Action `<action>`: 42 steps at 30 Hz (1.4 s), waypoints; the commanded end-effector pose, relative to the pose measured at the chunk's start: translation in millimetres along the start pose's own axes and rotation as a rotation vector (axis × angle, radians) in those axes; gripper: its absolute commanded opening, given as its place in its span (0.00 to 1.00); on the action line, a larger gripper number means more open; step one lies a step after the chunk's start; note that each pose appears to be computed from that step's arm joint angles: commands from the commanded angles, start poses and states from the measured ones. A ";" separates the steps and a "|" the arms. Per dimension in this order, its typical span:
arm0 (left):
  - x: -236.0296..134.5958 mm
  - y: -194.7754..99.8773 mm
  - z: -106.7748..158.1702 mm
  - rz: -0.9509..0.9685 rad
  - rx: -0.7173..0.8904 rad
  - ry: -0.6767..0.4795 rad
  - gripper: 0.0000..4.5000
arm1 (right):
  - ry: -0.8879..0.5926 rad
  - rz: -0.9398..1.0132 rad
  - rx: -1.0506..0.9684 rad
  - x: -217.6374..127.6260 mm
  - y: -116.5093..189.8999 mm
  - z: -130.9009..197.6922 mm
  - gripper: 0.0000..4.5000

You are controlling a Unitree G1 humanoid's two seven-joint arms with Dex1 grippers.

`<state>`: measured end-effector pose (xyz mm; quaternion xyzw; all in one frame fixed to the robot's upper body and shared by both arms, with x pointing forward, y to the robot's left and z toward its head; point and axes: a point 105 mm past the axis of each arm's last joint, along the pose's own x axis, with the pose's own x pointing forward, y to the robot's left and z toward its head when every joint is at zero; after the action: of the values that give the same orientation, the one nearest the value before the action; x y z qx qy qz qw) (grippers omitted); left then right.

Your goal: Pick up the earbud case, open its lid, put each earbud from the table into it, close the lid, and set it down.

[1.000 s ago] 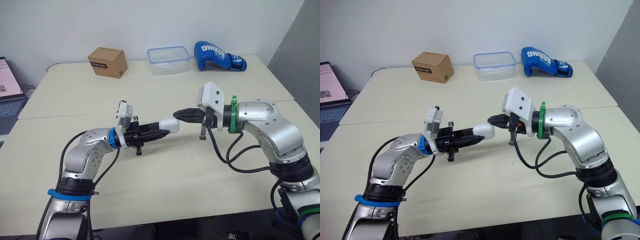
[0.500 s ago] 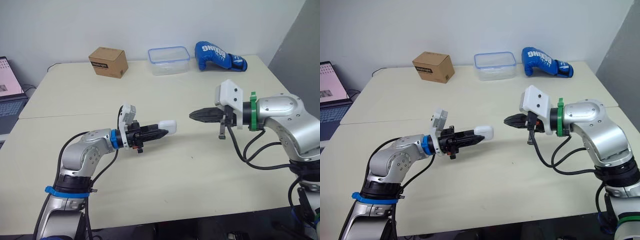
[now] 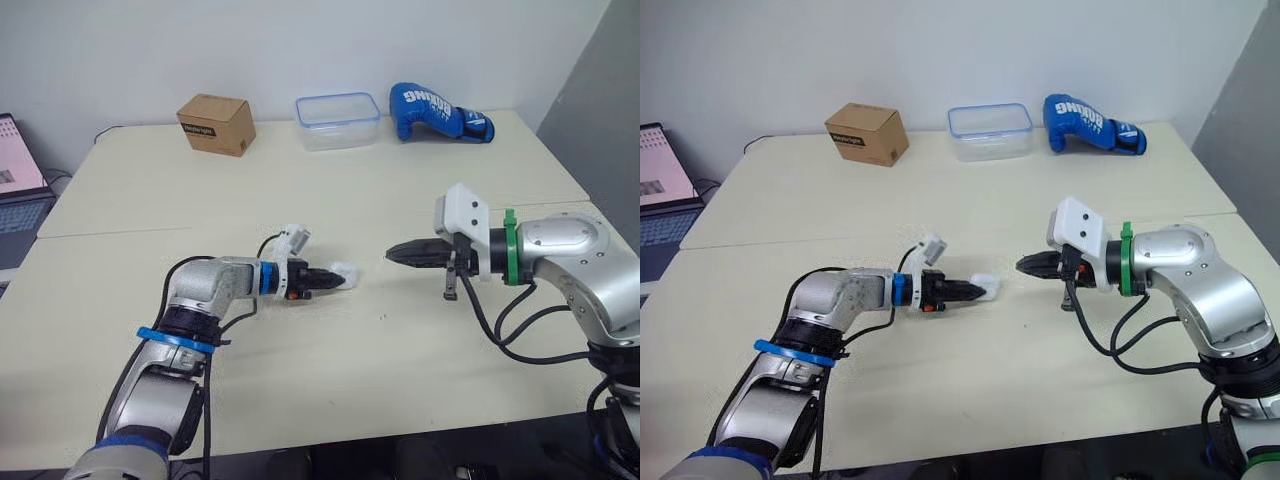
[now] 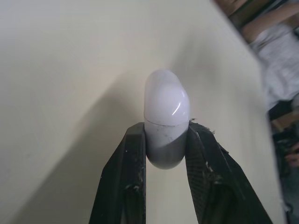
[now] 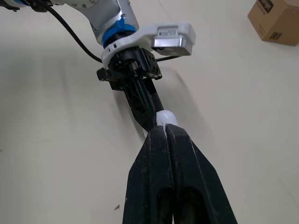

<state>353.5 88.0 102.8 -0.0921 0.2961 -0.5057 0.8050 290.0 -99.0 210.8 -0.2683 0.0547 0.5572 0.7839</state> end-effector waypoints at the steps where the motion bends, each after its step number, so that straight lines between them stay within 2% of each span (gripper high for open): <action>1: -1.3 9.8 -3.3 0.053 0.004 0.036 0.18 | 0.005 -0.029 -0.021 -6.4 0.9 1.4 0.01; 16: -12.9 25.1 -9.1 0.118 -0.038 0.029 0.18 | 0.056 -0.036 0.020 -4.5 0.3 -21.7 0.01; 18: -14.3 26.6 -9.9 0.124 -0.034 0.035 0.34 | 0.057 -0.034 0.023 -4.1 0.2 -22.6 0.00; 24: -27.5 38.6 -11.6 0.201 -0.007 0.041 0.69 | 0.058 -0.028 0.028 -3.1 -0.8 -24.4 0.00; 33: -77.2 45.4 -19.6 0.303 0.061 0.069 0.69 | 0.049 -0.021 0.030 -1.4 -1.5 -24.9 0.00; 42: -112.0 28.3 -28.2 0.403 0.158 -0.060 0.69 | -0.022 -0.053 0.081 -4.1 7.2 -21.3 0.00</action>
<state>326.5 199.6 99.9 0.0074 0.2675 -0.3644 0.8920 293.7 -113.2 177.6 -0.2333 0.0919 0.5353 0.8066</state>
